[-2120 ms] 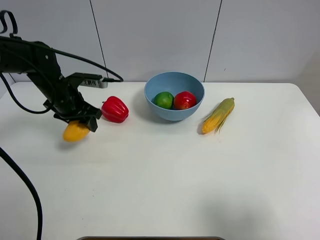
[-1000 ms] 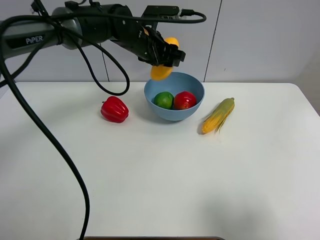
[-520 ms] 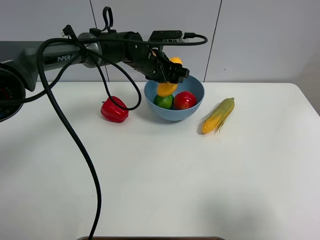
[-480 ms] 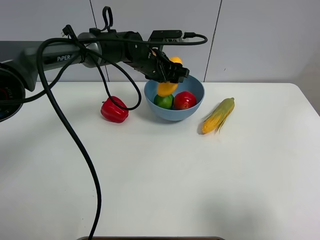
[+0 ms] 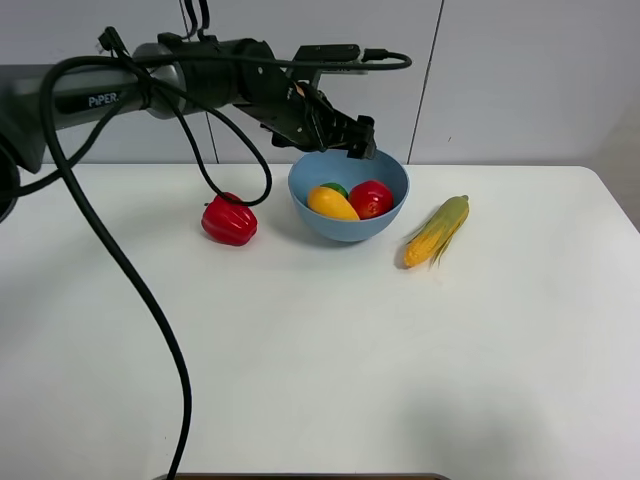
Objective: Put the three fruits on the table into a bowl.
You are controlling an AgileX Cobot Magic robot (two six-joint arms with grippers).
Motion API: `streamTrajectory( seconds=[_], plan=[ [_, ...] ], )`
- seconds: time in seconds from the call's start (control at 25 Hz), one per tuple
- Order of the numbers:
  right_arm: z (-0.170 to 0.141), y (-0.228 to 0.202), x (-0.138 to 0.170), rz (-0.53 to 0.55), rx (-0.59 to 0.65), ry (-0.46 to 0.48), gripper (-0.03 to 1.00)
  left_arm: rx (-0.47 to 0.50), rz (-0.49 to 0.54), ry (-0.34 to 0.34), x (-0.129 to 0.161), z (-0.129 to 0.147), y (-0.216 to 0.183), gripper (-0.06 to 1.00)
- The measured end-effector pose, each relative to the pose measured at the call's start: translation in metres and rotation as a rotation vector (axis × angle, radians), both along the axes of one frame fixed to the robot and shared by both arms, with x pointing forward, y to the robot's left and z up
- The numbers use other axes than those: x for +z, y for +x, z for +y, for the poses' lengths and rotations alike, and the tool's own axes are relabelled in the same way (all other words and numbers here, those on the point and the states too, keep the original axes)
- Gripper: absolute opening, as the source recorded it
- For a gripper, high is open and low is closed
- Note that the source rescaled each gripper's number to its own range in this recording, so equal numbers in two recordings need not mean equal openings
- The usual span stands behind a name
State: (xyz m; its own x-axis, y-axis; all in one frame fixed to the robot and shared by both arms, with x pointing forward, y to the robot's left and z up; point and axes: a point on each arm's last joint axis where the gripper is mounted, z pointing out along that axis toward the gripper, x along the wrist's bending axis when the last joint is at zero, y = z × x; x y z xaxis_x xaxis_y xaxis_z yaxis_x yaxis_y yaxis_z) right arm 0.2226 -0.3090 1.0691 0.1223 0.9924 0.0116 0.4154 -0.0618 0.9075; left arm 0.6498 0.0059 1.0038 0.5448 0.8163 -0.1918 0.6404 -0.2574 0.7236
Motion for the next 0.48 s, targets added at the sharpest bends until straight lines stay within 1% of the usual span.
streamTrajectory(
  seconds=[0.04,0.2,0.32,0.48],
  plan=[
    [0.0,0.0,0.0,0.0,0.0,0.0,0.65,-0.003,0.007,0.018,0.008,0.006,-0.001,0.98],
    [0.0,0.0,0.0,0.0,0.0,0.0,0.65,-0.014,0.072,0.124,0.032,0.036,-0.008,0.98],
    [0.0,0.0,0.0,0.0,0.0,0.0,0.65,-0.009,0.146,0.19,0.05,0.061,-0.016,0.98],
    [0.0,0.0,0.0,0.0,0.0,0.0,0.65,0.007,0.248,0.259,0.072,0.093,-0.028,0.98]
  ],
)
